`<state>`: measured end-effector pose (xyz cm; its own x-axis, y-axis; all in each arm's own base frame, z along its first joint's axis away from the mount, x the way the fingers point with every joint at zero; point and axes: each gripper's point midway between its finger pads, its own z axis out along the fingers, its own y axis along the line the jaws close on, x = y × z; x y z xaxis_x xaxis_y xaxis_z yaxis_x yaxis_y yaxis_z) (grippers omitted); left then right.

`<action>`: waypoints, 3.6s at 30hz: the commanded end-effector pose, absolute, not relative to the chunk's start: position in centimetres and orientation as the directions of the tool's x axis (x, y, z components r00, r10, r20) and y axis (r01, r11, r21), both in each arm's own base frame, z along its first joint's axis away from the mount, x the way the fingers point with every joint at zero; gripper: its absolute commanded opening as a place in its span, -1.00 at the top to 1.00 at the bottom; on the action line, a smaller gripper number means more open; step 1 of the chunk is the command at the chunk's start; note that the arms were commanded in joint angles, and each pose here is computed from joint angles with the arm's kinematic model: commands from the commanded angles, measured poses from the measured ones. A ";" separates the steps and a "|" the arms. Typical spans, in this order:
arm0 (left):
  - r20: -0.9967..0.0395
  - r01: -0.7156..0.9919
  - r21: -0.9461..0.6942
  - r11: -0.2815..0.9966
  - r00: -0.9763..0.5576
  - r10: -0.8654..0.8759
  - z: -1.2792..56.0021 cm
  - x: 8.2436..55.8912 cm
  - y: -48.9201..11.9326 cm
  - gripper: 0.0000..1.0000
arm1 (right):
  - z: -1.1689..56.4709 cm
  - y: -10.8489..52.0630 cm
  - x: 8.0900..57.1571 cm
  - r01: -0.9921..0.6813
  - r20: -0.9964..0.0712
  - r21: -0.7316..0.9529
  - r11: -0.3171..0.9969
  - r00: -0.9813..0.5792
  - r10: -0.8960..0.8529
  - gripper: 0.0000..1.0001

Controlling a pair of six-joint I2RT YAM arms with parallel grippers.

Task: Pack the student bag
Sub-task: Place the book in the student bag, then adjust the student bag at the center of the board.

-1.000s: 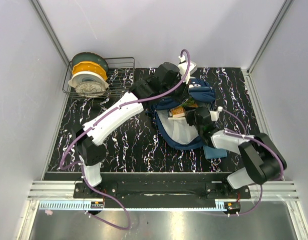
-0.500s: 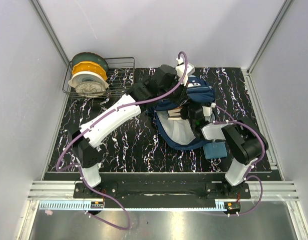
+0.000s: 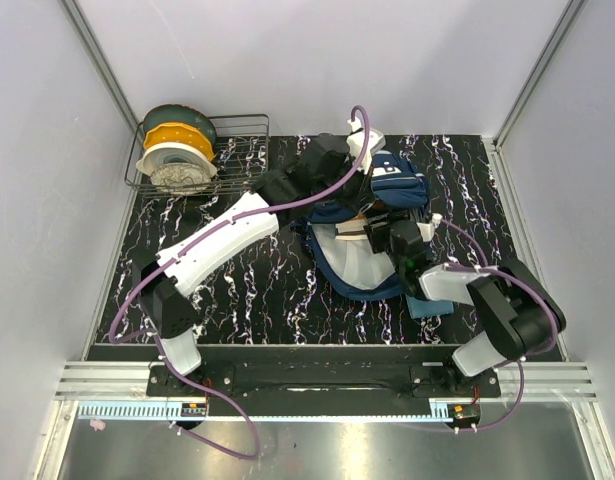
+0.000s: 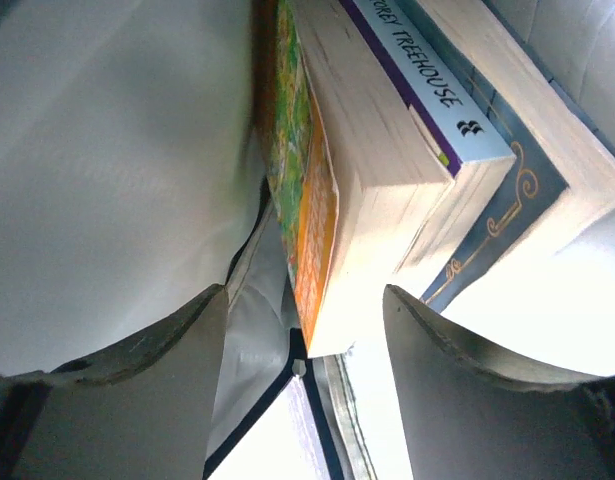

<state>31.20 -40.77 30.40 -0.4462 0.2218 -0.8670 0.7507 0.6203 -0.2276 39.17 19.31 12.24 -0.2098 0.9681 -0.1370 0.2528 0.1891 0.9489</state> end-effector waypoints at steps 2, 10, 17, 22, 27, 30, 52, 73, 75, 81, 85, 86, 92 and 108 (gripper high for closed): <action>-0.941 0.786 -0.249 0.566 -0.335 0.052 37.6 30.9 -40.7 1.00 | 13.2 19.3 36.1 0.238 -0.193 0.932 0.273 -0.311 0.931 -0.37; -0.927 0.772 -0.282 0.570 -0.373 0.046 35.6 31.3 -40.3 1.00 | 12.4 14.9 25.5 0.320 -0.292 0.835 0.448 -0.433 0.853 -0.36; -0.916 0.770 -0.305 0.561 -0.398 0.049 34.6 31.6 -40.4 1.00 | 16.9 6.6 19.5 0.308 -0.359 0.864 0.398 -0.177 0.916 -0.36; -0.908 0.782 -0.308 0.542 -0.411 0.078 33.5 30.9 -40.4 0.73 | 18.7 2.7 18.6 0.347 -0.430 0.843 0.411 -0.024 0.902 -0.43; -0.903 0.775 -0.297 0.558 -0.418 0.100 32.5 30.4 -39.3 -0.38 | 21.8 1.5 19.8 0.417 -0.586 0.730 0.541 -0.025 0.810 -0.65; -0.904 0.766 -0.288 0.575 -0.415 0.100 31.9 30.3 -38.3 -0.68 | 23.5 1.3 20.8 0.441 -0.662 0.659 0.609 -0.045 0.748 -0.74; -0.675 0.447 -0.538 0.715 -0.736 -0.048 14.1 34.5 -28.4 -0.98 | 14.0 8.1 28.1 0.435 -0.425 0.606 0.666 -0.530 0.734 -0.99; -0.637 0.373 -0.535 0.758 -0.768 -0.071 8.5 42.8 -27.6 -0.98 | 10.0 9.5 27.7 0.469 -0.309 0.646 0.603 -0.562 0.767 -1.00; -0.629 0.376 -0.549 0.746 -0.774 -0.072 8.0 42.9 -27.8 -0.97 | 9.6 9.2 27.8 0.484 -0.311 0.639 0.597 -0.548 0.777 -0.99; -0.583 0.389 -0.603 0.696 -0.811 -0.051 6.5 42.1 -29.0 -0.17 | 8.1 10.2 28.8 0.484 -0.264 0.656 0.579 -0.572 0.777 -0.99; -0.562 0.383 -0.633 0.672 -0.825 -0.059 6.6 41.3 -29.4 0.77 | 7.0 10.4 30.4 0.490 -0.253 0.634 0.598 -0.599 0.760 -0.77; -0.559 0.384 -0.636 0.669 -0.827 -0.056 6.6 41.0 -29.5 0.91 | 7.3 10.4 31.1 0.475 -0.266 0.643 0.601 -0.597 0.757 -0.68; -0.549 0.376 -0.656 0.655 -0.833 -0.071 8.5 39.1 -29.9 1.00 | 9.7 9.2 35.7 0.429 -0.320 0.669 0.607 -0.571 0.756 -0.21; -0.508 0.363 -0.698 0.618 -0.859 -0.069 10.8 33.1 -34.6 -0.22 | 15.7 4.5 46.4 0.337 -0.365 0.694 0.636 -0.597 0.714 -0.83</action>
<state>33.86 -33.17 7.76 -0.8748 -0.0666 -0.4800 0.3103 0.6839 -0.6604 46.62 2.73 13.62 -0.5252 0.7666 -0.3695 0.4246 0.6124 0.6669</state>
